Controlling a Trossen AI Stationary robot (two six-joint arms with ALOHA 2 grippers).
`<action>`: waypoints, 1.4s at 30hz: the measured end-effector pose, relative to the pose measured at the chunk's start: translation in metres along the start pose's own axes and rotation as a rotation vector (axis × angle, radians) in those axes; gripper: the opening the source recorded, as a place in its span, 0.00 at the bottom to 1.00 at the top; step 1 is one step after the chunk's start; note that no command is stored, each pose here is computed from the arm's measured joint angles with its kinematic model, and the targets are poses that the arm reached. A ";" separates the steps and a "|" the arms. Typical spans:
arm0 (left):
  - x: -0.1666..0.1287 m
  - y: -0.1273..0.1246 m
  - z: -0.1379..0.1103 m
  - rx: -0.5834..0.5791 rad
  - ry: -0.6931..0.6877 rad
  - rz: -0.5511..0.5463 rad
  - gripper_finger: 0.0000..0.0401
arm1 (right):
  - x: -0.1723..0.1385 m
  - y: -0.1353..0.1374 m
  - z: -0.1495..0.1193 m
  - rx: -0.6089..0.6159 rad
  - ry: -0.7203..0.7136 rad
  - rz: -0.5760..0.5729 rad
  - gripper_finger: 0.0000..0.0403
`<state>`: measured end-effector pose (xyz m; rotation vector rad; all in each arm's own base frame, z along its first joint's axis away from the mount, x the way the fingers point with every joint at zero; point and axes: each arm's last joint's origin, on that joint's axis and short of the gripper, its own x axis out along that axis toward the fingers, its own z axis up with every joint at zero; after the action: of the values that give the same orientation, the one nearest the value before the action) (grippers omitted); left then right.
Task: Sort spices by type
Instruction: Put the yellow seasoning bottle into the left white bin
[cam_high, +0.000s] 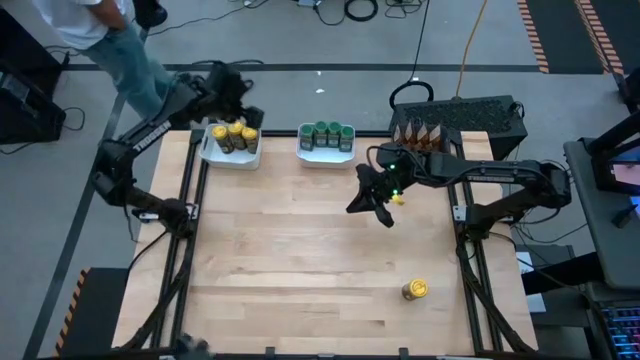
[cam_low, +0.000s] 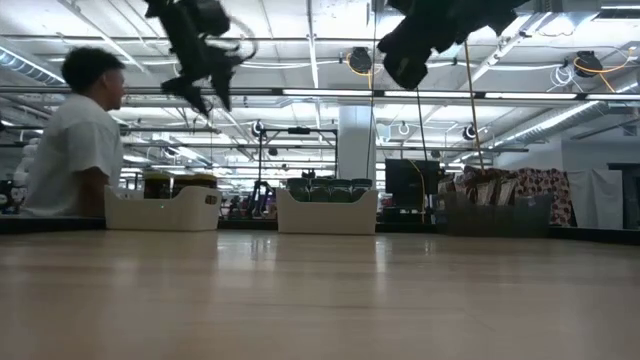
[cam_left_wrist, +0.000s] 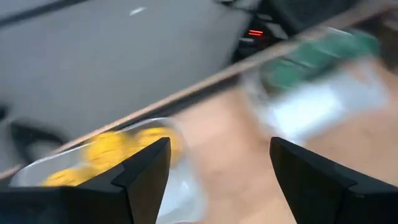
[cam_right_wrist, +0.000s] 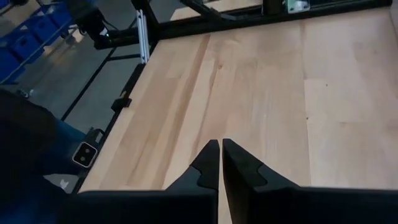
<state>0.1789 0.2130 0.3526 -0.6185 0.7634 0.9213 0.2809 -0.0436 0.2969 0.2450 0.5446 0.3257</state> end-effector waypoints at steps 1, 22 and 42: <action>-0.003 -0.013 -0.003 0.049 -0.007 -0.037 0.69 | -0.004 0.002 0.000 0.008 0.002 -0.004 0.00; 0.006 -0.250 -0.095 0.552 -0.263 -0.879 0.70 | -0.088 0.077 -0.045 0.349 0.312 -0.053 0.00; 0.026 -0.374 -0.211 0.610 -0.522 -1.055 0.70 | -0.117 0.128 -0.063 0.644 0.212 -0.237 0.00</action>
<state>0.4487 -0.1095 0.2631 -0.1488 0.1396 -0.1543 0.1222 0.0409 0.3387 0.7663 0.8722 -0.0671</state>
